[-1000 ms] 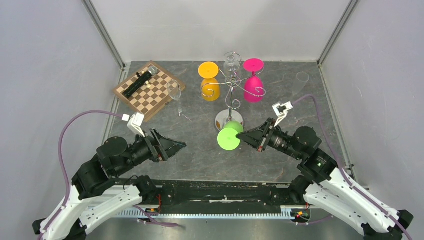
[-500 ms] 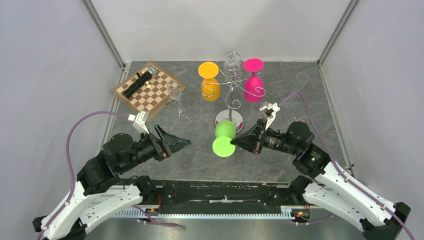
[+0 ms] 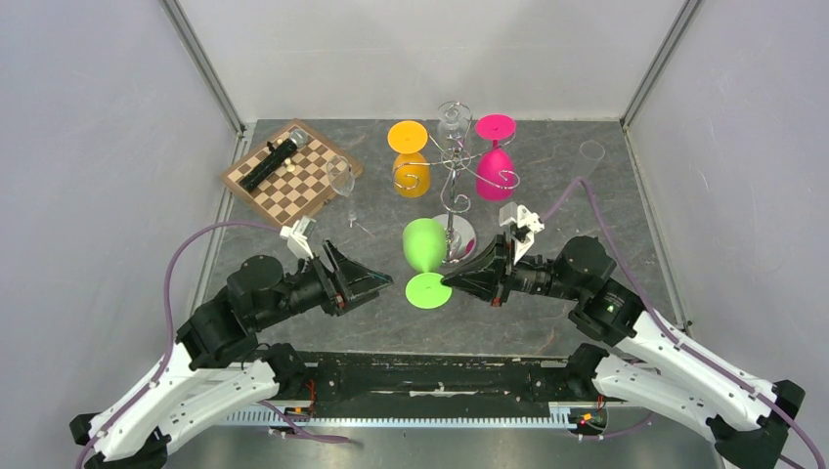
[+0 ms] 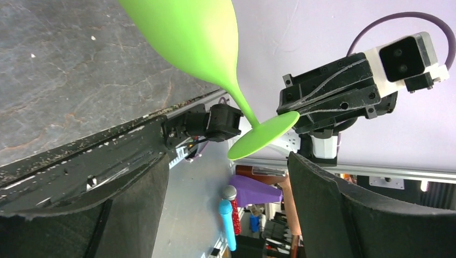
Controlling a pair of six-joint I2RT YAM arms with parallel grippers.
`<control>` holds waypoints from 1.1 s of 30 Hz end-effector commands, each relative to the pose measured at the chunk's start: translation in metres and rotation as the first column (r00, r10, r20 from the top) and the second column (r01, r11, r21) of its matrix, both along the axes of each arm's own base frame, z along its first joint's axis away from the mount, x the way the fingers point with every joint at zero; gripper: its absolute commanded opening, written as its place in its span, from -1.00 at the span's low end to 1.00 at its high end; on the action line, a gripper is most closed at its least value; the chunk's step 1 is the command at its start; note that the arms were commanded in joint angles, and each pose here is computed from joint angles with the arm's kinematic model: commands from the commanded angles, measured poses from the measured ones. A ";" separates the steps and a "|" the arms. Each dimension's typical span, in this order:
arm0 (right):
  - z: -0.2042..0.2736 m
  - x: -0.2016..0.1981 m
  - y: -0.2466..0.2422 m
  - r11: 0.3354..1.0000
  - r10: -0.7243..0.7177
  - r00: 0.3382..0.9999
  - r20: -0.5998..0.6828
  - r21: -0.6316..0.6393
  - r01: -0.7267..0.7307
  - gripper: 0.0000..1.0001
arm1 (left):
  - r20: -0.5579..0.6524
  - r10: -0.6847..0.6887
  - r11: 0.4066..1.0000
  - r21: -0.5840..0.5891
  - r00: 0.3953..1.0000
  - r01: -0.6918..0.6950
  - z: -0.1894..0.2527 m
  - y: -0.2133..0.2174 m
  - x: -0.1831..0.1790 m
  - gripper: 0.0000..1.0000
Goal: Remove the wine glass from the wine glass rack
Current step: Place the wine glass at the center of the board.
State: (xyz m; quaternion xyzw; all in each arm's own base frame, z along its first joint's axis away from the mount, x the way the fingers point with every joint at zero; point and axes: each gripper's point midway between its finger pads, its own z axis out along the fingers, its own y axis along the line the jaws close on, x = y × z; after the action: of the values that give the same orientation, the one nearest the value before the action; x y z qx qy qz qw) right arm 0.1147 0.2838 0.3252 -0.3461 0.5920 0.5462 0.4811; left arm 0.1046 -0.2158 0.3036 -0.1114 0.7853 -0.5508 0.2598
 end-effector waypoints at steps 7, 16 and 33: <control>0.044 -0.007 0.007 0.995 0.017 0.969 0.245 0.095 -0.042 -1.00 | -0.059 -0.078 0.988 -0.135 0.995 0.070 0.015 -0.024 -0.004 0.70; 0.050 -0.020 0.020 0.990 0.036 0.939 0.342 0.118 -0.081 -1.00 | -0.070 -0.091 0.984 -0.161 0.993 0.079 0.017 -0.029 -0.003 0.68; 0.052 -0.033 0.051 0.989 0.021 0.902 0.431 0.122 -0.082 -1.00 | -0.076 -0.122 0.980 -0.170 0.990 0.108 0.016 -0.036 -0.004 0.40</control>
State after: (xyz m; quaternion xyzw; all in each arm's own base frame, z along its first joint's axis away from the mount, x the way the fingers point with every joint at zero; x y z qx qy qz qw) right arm 0.0771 0.3335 0.3395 -0.4566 0.4651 0.5204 0.5517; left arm 0.1040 -0.2451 0.3073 -0.1175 0.7669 -0.5989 0.1983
